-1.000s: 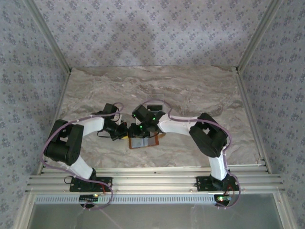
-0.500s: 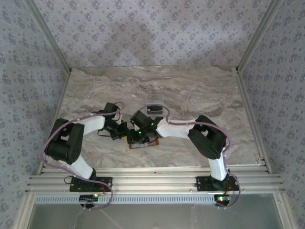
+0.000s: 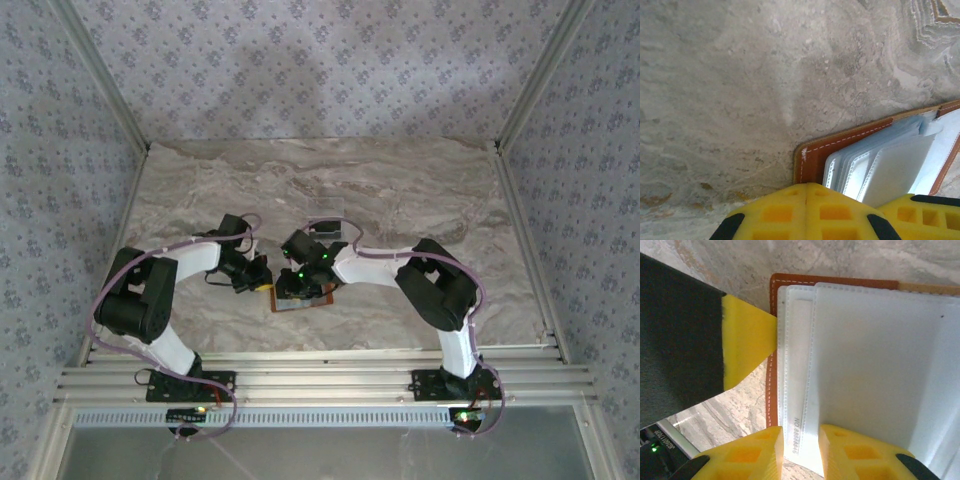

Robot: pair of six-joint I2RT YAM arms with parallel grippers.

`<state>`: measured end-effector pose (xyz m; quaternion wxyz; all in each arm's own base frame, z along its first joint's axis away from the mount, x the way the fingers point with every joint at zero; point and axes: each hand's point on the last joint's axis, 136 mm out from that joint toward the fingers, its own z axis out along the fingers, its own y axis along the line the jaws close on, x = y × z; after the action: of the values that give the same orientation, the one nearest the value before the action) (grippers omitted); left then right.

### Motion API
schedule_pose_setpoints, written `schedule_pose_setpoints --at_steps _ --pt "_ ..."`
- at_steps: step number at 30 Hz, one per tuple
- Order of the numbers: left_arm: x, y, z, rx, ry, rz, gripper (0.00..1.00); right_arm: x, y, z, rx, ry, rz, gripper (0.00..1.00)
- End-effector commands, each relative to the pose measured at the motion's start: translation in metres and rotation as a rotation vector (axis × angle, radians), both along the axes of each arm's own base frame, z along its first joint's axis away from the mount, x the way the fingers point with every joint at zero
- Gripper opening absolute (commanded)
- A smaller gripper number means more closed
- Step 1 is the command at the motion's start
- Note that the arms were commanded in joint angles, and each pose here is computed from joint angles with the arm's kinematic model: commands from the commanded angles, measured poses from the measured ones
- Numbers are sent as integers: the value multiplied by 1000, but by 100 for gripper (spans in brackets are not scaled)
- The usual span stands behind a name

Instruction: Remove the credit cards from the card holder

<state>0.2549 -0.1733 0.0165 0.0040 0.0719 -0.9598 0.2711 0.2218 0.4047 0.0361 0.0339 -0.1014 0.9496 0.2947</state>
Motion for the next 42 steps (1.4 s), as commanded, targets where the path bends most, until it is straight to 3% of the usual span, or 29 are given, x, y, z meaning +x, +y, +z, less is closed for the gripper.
schedule_pose_setpoints --at_steps 1,8,29,36,42 --pt "-13 26 -29 163 56 4 0 -3 -29 -16 -162 -3 -27 30" --pt "-13 25 -29 159 56 1 0 2 -45 -13 -312 -57 -39 40" --pt "-11 23 -23 147 46 -6 0 14 -104 7 -645 -165 -83 48" --pt "-1 13 -7 113 -4 -28 0 7 -102 -11 -515 -59 -98 46" --pt "8 7 17 87 -77 -16 10 1 -91 -16 -392 -14 -99 35"
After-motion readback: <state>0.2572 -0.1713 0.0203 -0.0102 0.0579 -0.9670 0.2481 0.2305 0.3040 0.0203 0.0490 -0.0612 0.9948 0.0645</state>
